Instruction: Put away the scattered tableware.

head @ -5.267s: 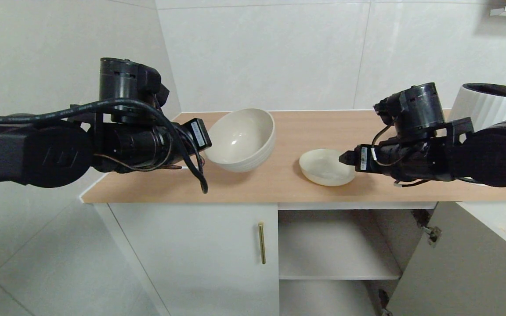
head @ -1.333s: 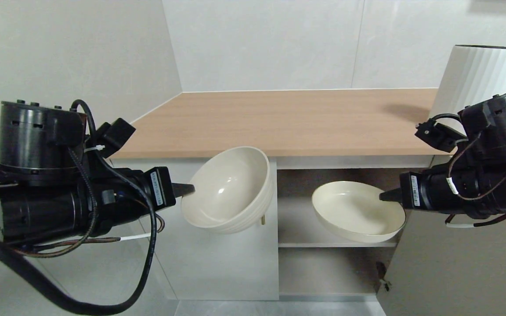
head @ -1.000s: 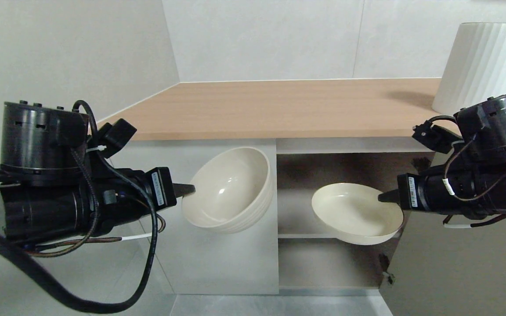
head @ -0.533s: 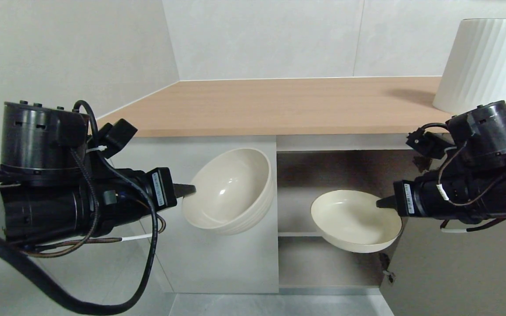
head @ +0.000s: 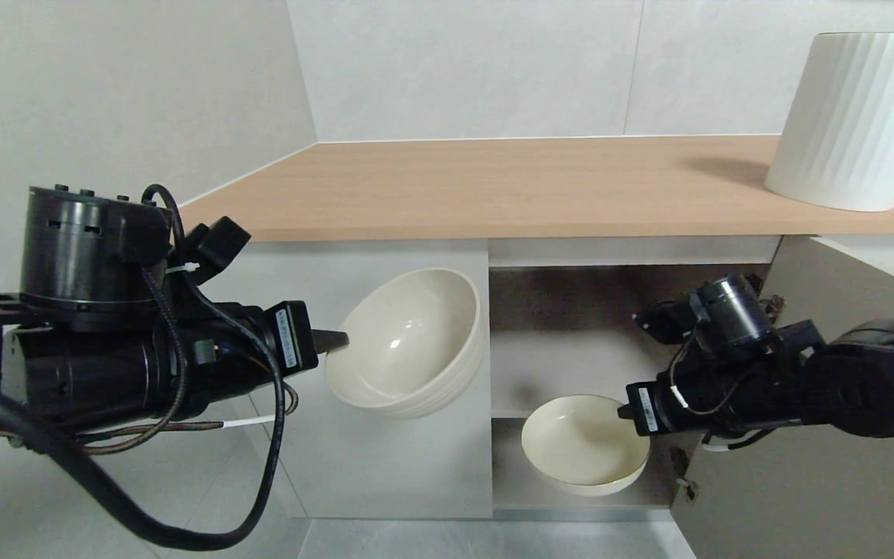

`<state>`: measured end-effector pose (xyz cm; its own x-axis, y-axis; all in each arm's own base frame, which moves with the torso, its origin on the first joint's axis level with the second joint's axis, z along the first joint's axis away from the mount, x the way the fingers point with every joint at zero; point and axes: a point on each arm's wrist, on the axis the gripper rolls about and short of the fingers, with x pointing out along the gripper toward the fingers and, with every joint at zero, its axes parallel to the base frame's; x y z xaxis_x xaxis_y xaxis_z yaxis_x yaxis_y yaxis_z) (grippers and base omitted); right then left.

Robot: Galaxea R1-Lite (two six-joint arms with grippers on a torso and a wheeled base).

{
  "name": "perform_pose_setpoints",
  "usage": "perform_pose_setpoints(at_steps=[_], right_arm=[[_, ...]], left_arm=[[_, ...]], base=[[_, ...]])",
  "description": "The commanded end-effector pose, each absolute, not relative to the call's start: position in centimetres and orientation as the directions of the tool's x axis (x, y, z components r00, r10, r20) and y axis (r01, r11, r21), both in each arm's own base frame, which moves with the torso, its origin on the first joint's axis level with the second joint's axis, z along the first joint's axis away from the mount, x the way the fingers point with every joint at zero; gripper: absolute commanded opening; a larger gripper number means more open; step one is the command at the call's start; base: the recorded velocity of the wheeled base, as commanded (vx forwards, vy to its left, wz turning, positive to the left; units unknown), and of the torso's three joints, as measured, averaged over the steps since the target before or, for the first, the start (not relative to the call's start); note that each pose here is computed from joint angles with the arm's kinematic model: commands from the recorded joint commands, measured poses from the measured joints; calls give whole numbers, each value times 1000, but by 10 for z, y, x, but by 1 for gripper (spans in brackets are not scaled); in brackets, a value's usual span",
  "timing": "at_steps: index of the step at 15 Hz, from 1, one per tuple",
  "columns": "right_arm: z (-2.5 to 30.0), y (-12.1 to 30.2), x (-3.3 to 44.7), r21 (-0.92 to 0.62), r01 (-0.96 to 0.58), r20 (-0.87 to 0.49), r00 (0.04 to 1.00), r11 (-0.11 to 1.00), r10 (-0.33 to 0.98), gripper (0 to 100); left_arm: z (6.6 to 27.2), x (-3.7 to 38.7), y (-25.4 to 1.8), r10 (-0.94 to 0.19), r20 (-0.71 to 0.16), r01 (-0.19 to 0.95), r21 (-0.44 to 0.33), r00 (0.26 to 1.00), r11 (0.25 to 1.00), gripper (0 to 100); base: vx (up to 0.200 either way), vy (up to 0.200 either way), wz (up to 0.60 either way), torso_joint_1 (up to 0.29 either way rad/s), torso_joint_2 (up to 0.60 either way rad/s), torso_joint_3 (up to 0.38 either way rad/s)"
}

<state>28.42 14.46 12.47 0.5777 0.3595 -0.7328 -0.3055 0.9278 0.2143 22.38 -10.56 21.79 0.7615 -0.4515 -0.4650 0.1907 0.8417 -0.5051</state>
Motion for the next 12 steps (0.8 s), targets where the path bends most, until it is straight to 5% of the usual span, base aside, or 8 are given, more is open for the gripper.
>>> perform_pose_setpoints(at_steps=[1, 6, 12], right_arm=[[82, 153, 299, 203, -288, -787, 521, 936, 331, 0], [35, 155, 347, 198, -150, -695, 675, 969, 247, 0], [1, 146, 403, 228, 62, -649, 754, 972, 104, 0]], left_arm=[[217, 225, -106, -451, -467, 189, -505, 761, 842, 0], [217, 225, -106, -451, -467, 189, -505, 761, 842, 0], [217, 225, -107, -452, -468, 190, -505, 759, 842, 0]], base=[[0, 0, 0, 0, 0, 0], [0, 0, 0, 0, 0, 0], [0, 0, 0, 0, 0, 0]])
